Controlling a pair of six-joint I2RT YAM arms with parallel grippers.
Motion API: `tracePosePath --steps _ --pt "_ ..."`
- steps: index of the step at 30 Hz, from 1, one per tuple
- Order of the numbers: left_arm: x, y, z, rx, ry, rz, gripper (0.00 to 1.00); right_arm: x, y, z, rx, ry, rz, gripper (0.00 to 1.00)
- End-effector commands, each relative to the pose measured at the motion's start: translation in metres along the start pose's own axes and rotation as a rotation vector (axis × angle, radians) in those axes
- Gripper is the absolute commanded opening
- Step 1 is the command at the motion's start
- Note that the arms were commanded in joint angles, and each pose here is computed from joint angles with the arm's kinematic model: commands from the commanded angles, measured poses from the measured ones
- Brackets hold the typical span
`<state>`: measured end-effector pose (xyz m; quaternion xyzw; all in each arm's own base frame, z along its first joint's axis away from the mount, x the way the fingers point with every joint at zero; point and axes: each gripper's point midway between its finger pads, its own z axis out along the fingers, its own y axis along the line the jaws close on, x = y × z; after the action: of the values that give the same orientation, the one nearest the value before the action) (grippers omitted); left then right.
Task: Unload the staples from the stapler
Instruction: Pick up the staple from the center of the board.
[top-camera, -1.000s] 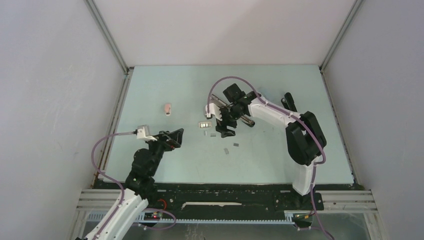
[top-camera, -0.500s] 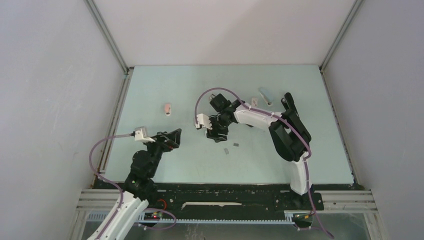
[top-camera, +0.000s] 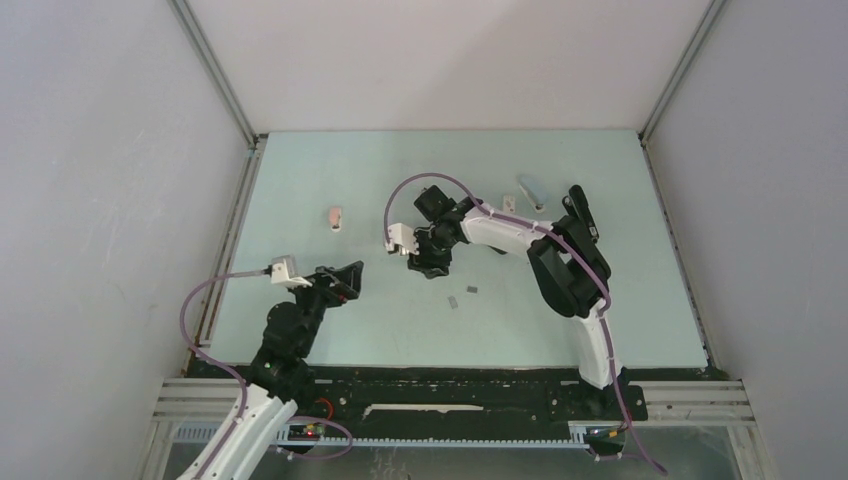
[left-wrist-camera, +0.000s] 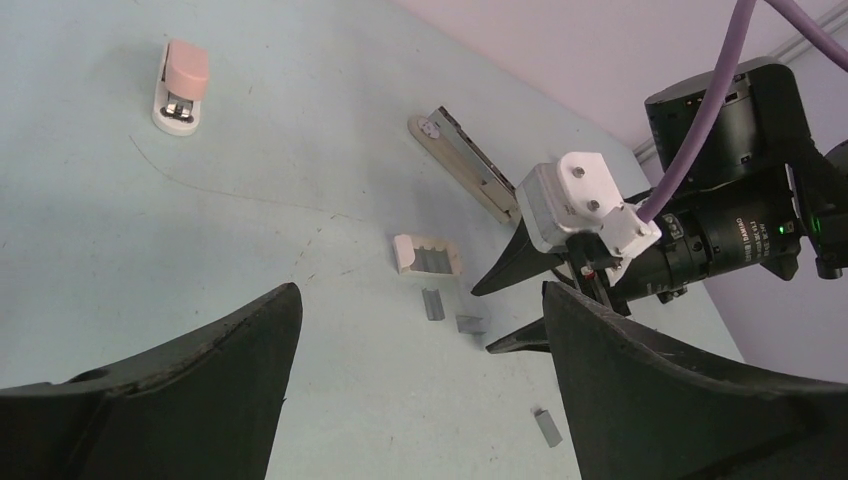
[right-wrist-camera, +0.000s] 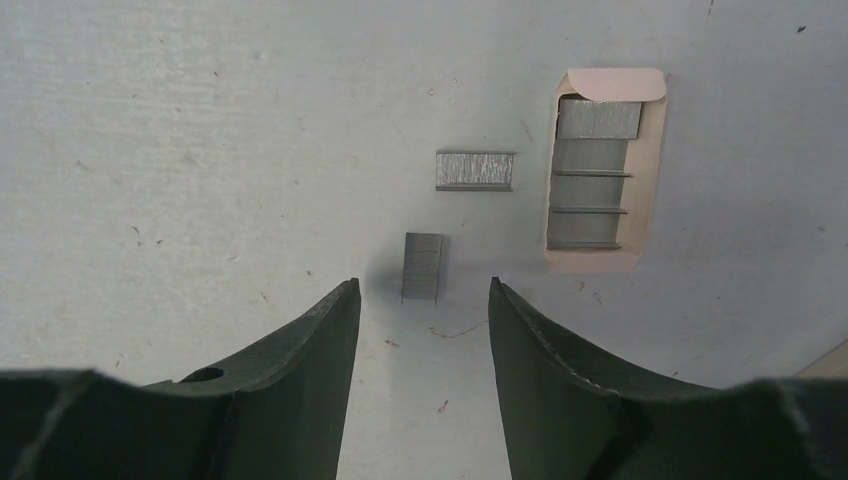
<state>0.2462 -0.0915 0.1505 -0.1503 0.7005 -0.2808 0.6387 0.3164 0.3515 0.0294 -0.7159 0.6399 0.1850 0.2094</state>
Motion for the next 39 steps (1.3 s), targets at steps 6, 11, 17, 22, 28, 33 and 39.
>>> tracePosePath --steps 6,11,17,22,28,33,39 --pt "0.000 0.005 -0.001 -0.014 -0.017 -0.016 0.95 0.000 -0.007 0.008 0.014 0.022 0.029 0.52" --pt "0.000 0.005 -0.002 -0.012 -0.020 -0.020 0.95 0.004 -0.004 0.011 0.003 0.034 0.035 0.45" --pt "-0.001 0.004 -0.003 -0.007 -0.023 -0.024 0.95 0.007 0.000 0.013 -0.015 0.040 0.052 0.33" --pt "-0.001 -0.003 -0.005 0.024 -0.014 -0.026 0.95 0.010 -0.001 0.009 -0.018 0.033 0.090 0.25" --pt "0.000 -0.015 -0.006 0.092 -0.004 -0.034 0.95 0.011 0.002 0.002 -0.026 0.009 0.136 0.19" --pt "0.000 -0.037 -0.007 0.214 -0.008 -0.072 0.95 0.003 0.006 -0.010 -0.039 -0.043 0.164 0.18" --pt "0.008 -0.060 -0.010 0.352 0.025 -0.120 0.95 -0.010 0.013 -0.032 -0.069 -0.139 0.214 0.18"
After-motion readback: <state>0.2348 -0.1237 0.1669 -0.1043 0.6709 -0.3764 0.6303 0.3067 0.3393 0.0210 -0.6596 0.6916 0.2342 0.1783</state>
